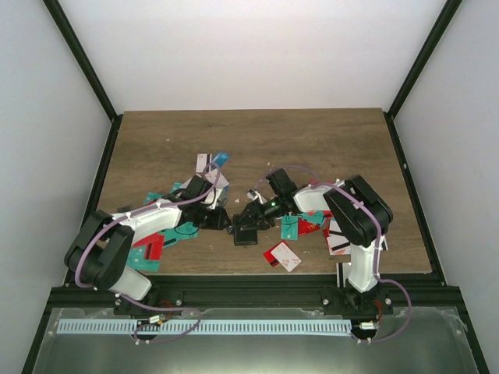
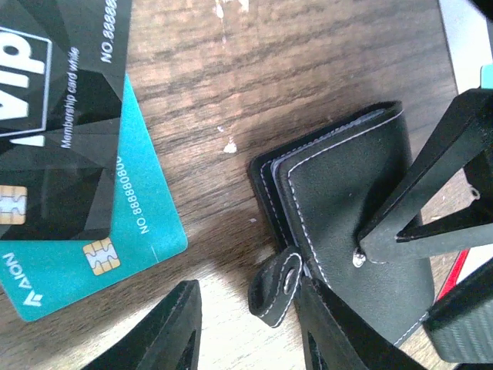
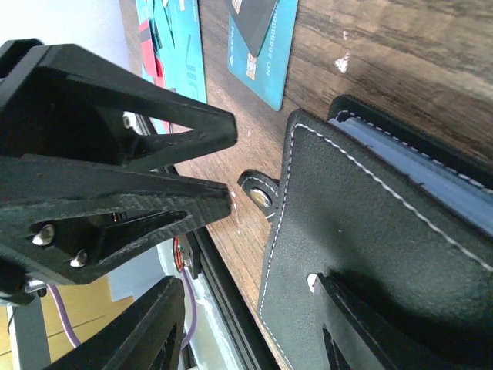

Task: Put the credit cards into the card holder

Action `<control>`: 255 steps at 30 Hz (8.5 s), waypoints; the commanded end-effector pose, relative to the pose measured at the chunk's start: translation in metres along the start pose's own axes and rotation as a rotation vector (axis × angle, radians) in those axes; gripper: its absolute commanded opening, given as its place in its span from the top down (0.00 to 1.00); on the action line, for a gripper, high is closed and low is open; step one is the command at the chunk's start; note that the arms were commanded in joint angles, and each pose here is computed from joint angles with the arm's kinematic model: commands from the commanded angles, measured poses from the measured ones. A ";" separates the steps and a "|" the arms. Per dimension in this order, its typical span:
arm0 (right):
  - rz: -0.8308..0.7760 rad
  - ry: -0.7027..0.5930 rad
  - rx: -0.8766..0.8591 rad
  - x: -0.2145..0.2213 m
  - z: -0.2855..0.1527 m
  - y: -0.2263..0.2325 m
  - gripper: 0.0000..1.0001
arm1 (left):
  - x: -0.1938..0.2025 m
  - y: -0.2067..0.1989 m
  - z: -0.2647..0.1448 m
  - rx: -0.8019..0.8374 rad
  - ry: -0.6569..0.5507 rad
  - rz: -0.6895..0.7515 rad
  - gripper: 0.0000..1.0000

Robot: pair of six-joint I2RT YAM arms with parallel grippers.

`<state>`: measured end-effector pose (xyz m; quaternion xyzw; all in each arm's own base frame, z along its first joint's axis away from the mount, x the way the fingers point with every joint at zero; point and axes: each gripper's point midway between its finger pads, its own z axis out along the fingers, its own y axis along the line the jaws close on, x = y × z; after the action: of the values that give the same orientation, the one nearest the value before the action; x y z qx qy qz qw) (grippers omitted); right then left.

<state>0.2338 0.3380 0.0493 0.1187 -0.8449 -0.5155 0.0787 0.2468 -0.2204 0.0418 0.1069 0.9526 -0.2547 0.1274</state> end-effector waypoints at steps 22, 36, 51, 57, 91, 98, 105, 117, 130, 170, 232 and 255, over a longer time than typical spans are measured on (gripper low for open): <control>0.140 0.018 0.191 0.023 0.004 -0.057 0.51 | -0.010 -0.024 0.013 0.222 0.027 0.058 0.89; 0.133 0.020 0.197 0.024 0.003 -0.056 0.51 | -0.004 -0.012 0.016 0.161 0.033 0.037 0.86; 0.137 0.023 0.200 0.026 0.002 -0.058 0.51 | 0.003 -0.009 0.025 0.159 0.071 0.022 0.91; 0.135 0.023 0.200 0.026 0.003 -0.058 0.51 | 0.006 -0.008 0.026 0.154 0.077 0.012 0.96; 0.013 0.067 0.089 0.024 0.007 -0.037 0.51 | 0.015 -0.049 0.006 0.338 0.004 0.011 0.96; -0.017 0.071 0.045 0.023 0.007 -0.029 0.56 | 0.009 -0.061 0.009 0.408 0.024 0.033 0.96; -0.064 0.073 0.026 0.027 0.005 -0.024 0.61 | 0.007 -0.069 0.004 0.452 0.009 0.048 0.96; -0.141 0.041 -0.022 0.033 -0.004 -0.006 0.69 | 0.004 -0.079 0.005 0.524 0.009 0.032 0.96; -0.161 0.033 -0.082 0.030 -0.005 0.006 0.80 | 0.009 -0.083 0.007 0.572 0.029 0.035 0.96; -0.224 -0.056 -0.073 0.026 -0.033 0.017 0.71 | 0.016 -0.094 0.006 0.635 0.064 0.064 0.96; -0.164 0.010 -0.095 0.043 -0.025 -0.006 0.85 | 0.011 -0.092 0.017 0.623 0.081 0.062 0.96; -0.156 -0.001 -0.096 0.037 -0.027 0.000 0.99 | 0.012 -0.092 0.021 0.621 0.098 0.065 0.95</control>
<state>0.1961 0.2998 0.0528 0.1695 -0.8125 -0.5547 0.0588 0.2118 -0.2999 0.0560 0.1627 0.8415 -0.5136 0.0413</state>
